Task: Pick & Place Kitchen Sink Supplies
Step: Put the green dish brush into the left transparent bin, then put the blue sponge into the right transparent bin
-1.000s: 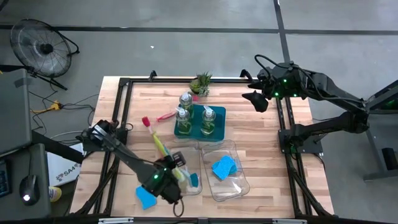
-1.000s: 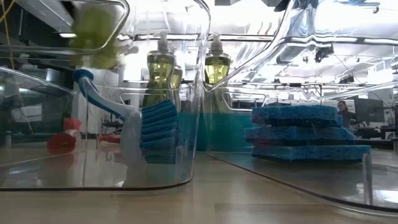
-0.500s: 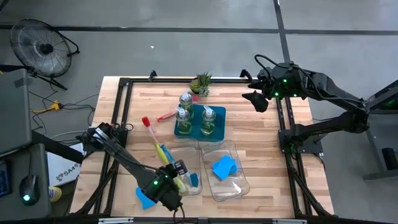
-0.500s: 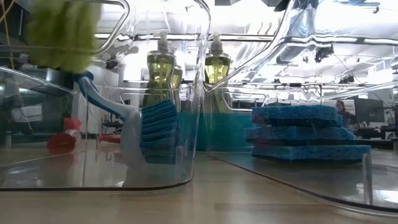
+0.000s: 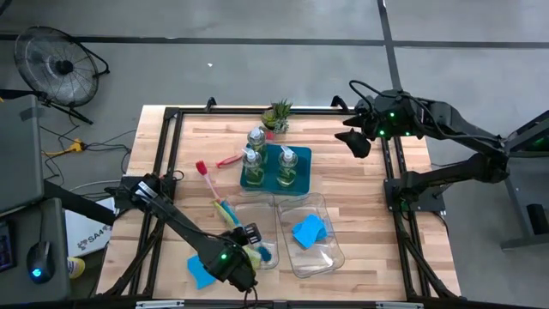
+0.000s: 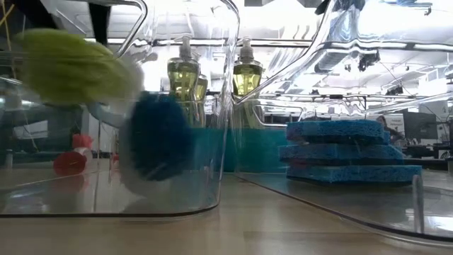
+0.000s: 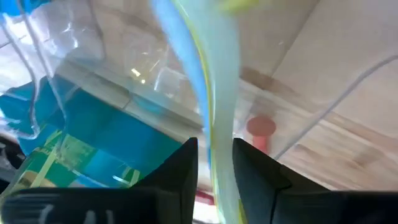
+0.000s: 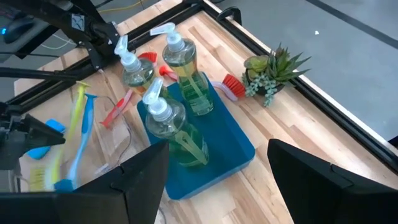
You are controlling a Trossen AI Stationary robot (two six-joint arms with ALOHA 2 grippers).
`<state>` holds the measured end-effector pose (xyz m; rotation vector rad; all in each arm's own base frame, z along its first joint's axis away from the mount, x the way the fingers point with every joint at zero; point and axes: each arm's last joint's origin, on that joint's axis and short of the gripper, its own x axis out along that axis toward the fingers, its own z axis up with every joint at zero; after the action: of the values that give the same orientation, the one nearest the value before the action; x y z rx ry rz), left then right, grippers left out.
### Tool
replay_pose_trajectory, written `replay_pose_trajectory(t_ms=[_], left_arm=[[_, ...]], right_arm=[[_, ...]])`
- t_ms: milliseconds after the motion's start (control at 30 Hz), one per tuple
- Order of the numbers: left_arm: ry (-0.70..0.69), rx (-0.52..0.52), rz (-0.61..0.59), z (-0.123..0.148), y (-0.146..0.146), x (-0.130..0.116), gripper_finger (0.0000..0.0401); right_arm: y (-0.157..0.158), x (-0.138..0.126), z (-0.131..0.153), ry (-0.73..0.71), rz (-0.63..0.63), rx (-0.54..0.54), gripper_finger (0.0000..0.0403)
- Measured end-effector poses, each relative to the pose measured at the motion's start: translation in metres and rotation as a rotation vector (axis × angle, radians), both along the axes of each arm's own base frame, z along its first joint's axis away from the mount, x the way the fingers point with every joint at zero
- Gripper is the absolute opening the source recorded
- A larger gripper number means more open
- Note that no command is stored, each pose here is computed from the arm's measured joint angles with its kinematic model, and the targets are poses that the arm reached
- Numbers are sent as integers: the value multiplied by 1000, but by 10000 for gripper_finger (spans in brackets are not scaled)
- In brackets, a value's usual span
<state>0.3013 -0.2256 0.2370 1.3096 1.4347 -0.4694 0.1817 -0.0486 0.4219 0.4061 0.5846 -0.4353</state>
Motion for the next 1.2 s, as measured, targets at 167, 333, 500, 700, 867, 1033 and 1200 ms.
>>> replay_pose_trajectory(t_ms=[167, 333, 500, 700, 867, 1033, 1200], left_arm=[[-7, 18, 10, 0, 5, 3, 130], [46, 51, 25, 9, 10, 0, 185], [48, -50, 69, 32, 16, -4, 234], [1, -324, 280, 76, 25, -25, 245], [-119, -518, 567, 115, 41, -51, 246], [-250, -633, 733, 146, 51, -79, 246], [-372, -697, 829, 164, 57, -101, 246]], right_arm=[[7, 1, 0, 7, 1, -12, 268], [12, 2, 0, 8, -2, -26, 268], [14, 3, 0, 5, -2, -19, 268], [15, 2, -1, 10, 0, -13, 268], [15, 2, -1, 8, -5, -8, 268], [15, 2, -1, 8, -4, -8, 268], [15, 2, -1, 8, -20, -14, 268]])
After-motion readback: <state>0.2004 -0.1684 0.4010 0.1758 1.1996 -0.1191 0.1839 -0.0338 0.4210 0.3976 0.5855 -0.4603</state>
